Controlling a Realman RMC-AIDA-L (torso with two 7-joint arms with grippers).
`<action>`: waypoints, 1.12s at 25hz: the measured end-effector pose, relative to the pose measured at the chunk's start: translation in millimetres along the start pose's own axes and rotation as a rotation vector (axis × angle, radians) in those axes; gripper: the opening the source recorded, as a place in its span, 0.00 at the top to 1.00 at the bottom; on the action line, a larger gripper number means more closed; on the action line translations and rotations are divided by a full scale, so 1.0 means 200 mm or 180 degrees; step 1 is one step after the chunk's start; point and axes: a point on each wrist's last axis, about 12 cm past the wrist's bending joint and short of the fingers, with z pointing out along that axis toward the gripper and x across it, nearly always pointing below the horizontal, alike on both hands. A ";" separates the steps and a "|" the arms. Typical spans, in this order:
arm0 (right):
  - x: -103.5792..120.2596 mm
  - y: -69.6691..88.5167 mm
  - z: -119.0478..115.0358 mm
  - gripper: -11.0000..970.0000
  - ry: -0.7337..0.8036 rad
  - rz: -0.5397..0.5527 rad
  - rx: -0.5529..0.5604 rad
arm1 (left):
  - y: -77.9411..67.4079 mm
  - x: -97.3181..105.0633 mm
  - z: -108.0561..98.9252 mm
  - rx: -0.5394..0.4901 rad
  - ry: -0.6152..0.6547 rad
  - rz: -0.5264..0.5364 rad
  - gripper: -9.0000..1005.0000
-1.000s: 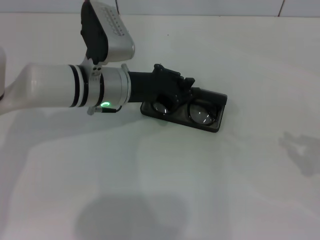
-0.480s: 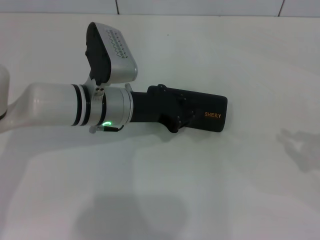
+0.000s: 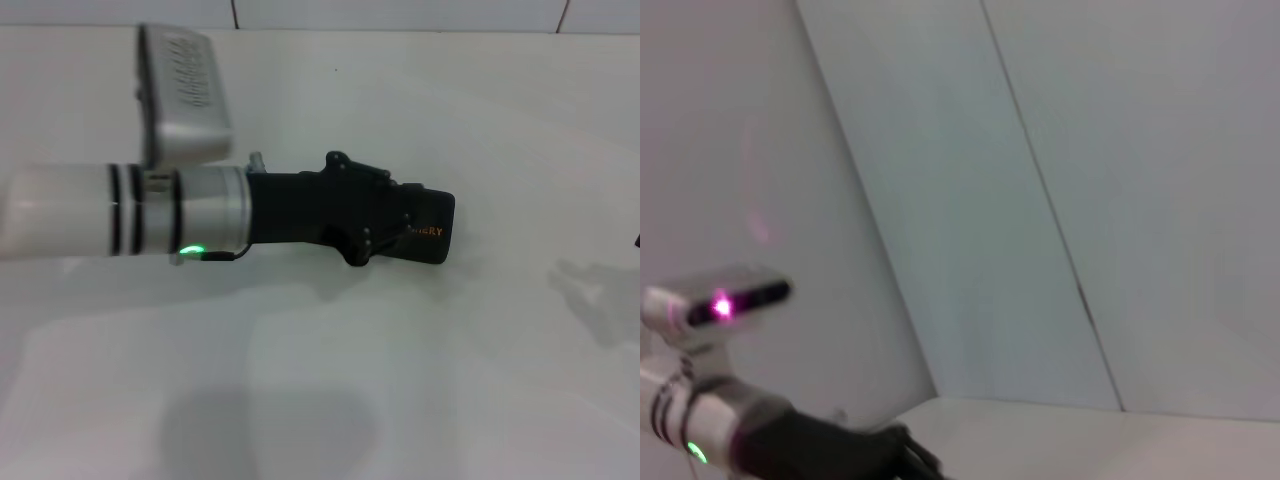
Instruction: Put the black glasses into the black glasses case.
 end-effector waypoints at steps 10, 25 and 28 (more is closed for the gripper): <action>-0.10 0.09 0.27 0.72 -0.0185 -0.0203 -0.1040 | -0.11 -0.11 -0.48 0.0478 -0.1090 -0.0067 0.66; -0.23 0.17 0.72 0.34 0.0135 -0.0377 -0.1980 | -0.15 0.07 -0.63 0.0578 -0.0909 -0.0313 0.29; -0.23 0.18 0.75 0.34 0.0209 -0.0359 -0.2024 | -0.15 0.09 -0.64 0.0589 -0.0824 -0.0343 0.29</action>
